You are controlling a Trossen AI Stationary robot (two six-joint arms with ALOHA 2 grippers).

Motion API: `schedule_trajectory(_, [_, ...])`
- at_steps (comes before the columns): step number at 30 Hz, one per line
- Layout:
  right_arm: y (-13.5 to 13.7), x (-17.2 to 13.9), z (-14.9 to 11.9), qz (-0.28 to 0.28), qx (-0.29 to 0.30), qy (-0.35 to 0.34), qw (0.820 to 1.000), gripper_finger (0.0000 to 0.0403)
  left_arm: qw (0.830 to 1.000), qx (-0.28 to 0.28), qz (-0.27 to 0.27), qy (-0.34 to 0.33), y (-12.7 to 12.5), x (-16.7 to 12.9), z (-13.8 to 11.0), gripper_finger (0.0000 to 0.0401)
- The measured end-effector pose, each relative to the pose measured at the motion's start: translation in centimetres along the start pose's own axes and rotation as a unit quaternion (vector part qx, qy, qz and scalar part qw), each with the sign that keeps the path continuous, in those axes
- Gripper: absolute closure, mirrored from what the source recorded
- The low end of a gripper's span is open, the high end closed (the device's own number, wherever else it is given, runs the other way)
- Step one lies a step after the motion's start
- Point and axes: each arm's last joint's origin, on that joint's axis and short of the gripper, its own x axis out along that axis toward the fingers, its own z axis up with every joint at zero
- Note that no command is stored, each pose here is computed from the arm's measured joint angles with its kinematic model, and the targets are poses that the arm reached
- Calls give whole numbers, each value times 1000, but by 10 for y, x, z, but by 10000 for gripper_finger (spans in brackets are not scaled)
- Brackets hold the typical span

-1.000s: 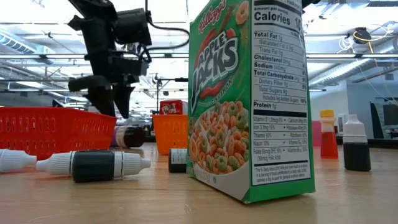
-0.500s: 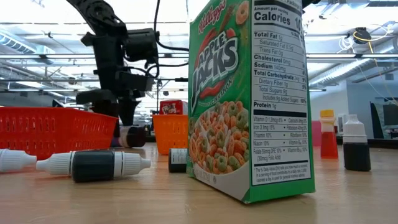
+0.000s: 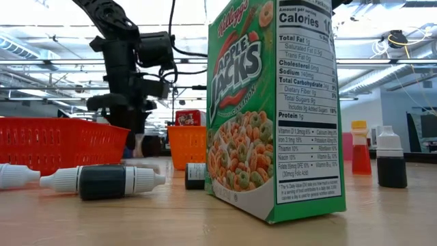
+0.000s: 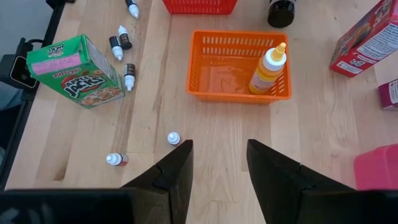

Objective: Pick & Place Kitchen Items
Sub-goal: Put the black seasoning bottle into the red bin

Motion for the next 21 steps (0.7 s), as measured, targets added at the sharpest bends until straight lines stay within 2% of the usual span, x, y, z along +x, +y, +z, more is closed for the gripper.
schedule_trajectory(5, [-1, 7, -6, -1, 1, 14, 1000, 261, 999, -38, 9, -37, 0, -19, -1, 274])
schedule_trajectory(8, [-1, 11, -9, -1, 0, 16, 1000, 261, 996, -46, -8, -77, -1, -36, -2, 260])
schedule_trajectory(12, [-1, 10, -6, 0, -2, 1, 1000, 261, 989, -60, -24, -135, -6, -63, -5, 263])
schedule_trajectory(16, [-1, 6, -6, 0, -6, -11, 1000, 261, 978, -68, -34, -193, -15, -92, -11, 270])
schedule_trajectory(21, [0, 1, -5, 1, -4, -25, 1000, 261, 965, -53, -56, -251, -35, -118, -19, 266])
